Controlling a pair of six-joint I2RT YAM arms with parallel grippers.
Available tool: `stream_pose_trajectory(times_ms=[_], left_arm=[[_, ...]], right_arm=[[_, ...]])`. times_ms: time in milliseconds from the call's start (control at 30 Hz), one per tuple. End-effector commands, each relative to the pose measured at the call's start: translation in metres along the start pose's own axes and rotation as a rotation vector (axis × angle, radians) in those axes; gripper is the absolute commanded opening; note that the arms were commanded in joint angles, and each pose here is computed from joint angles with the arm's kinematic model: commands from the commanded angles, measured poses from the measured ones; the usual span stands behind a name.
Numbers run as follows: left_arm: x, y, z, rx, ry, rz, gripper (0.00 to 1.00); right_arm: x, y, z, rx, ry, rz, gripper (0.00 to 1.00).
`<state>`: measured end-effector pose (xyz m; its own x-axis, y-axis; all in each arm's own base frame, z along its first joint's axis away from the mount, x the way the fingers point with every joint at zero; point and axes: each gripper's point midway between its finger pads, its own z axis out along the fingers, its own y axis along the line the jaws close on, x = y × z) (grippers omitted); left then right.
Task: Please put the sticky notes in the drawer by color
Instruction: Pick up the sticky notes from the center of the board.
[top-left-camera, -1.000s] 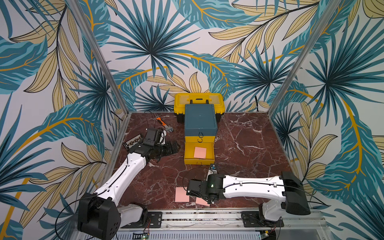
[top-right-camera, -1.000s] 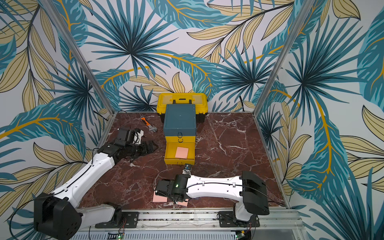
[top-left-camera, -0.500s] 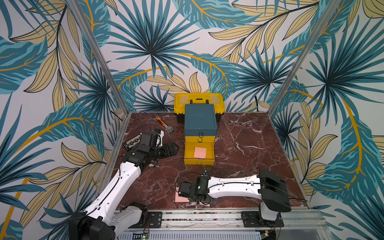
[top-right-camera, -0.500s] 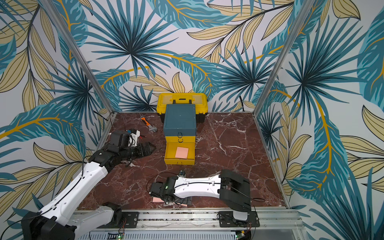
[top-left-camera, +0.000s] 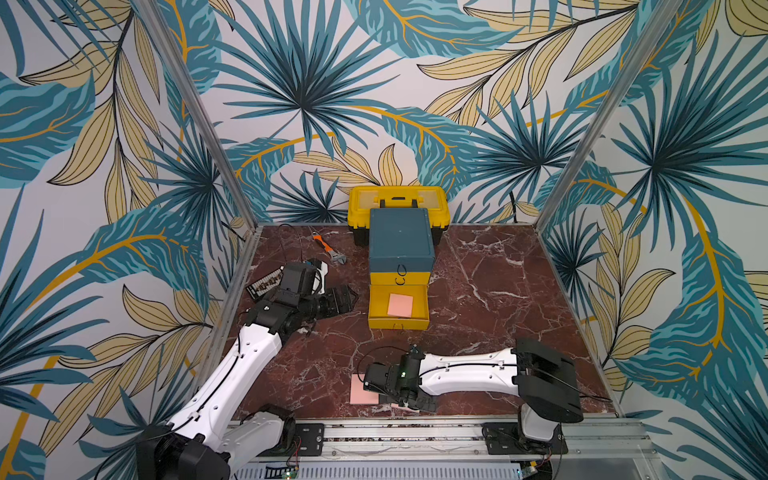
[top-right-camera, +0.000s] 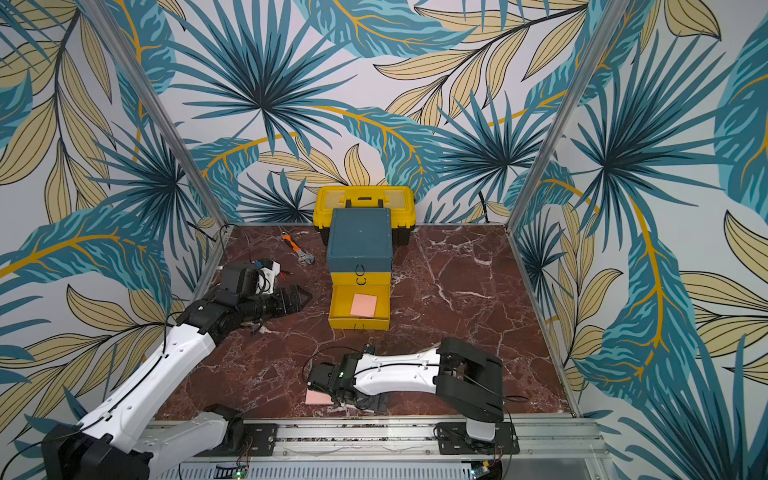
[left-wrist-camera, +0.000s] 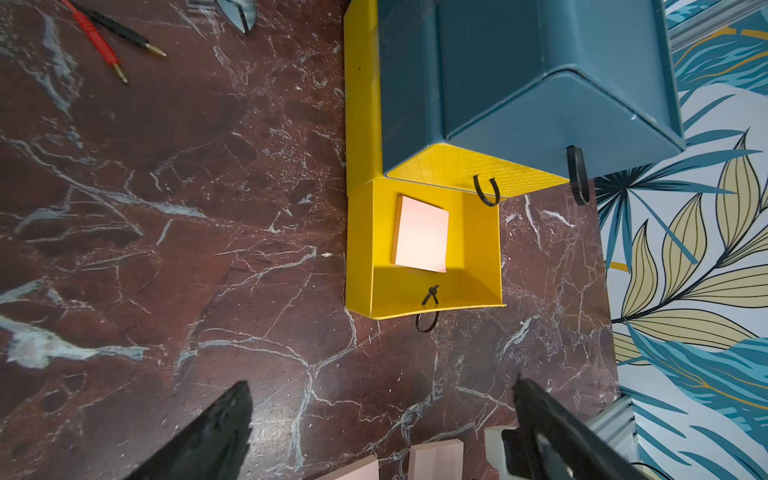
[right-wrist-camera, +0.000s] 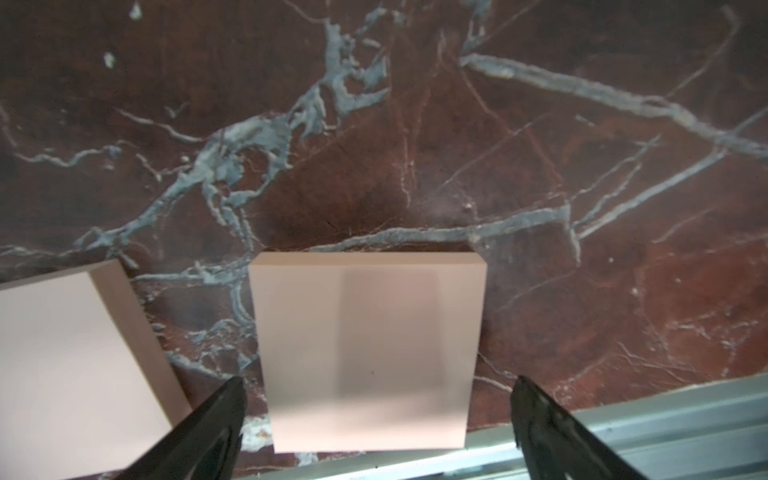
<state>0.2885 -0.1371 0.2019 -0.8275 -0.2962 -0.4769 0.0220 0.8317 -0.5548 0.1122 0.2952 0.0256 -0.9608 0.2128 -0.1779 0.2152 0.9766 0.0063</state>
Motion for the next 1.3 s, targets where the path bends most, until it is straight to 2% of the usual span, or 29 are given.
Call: stream_pose_trajectory(times_ms=[0,500,967,1267], left_arm=[[0.003,0.004,-0.001,-0.024,0.008,0.015,1.0],[0.004,0.007,0.003,-0.033,0.018,0.009,1.0],[0.003,0.005,0.006,-0.027,0.023,0.009,1.0],[0.005,0.008,0.008,-0.037,0.027,0.004,1.0]], right_arm=[[0.001,-0.006,0.006,-0.004,0.018,-0.016,0.99],[0.0,-0.006,0.015,-0.003,0.036,-0.054,0.99],[0.0,0.005,0.012,-0.046,0.044,-0.064,0.88],[-0.004,0.016,0.005,-0.044,0.029,-0.115,0.78]])
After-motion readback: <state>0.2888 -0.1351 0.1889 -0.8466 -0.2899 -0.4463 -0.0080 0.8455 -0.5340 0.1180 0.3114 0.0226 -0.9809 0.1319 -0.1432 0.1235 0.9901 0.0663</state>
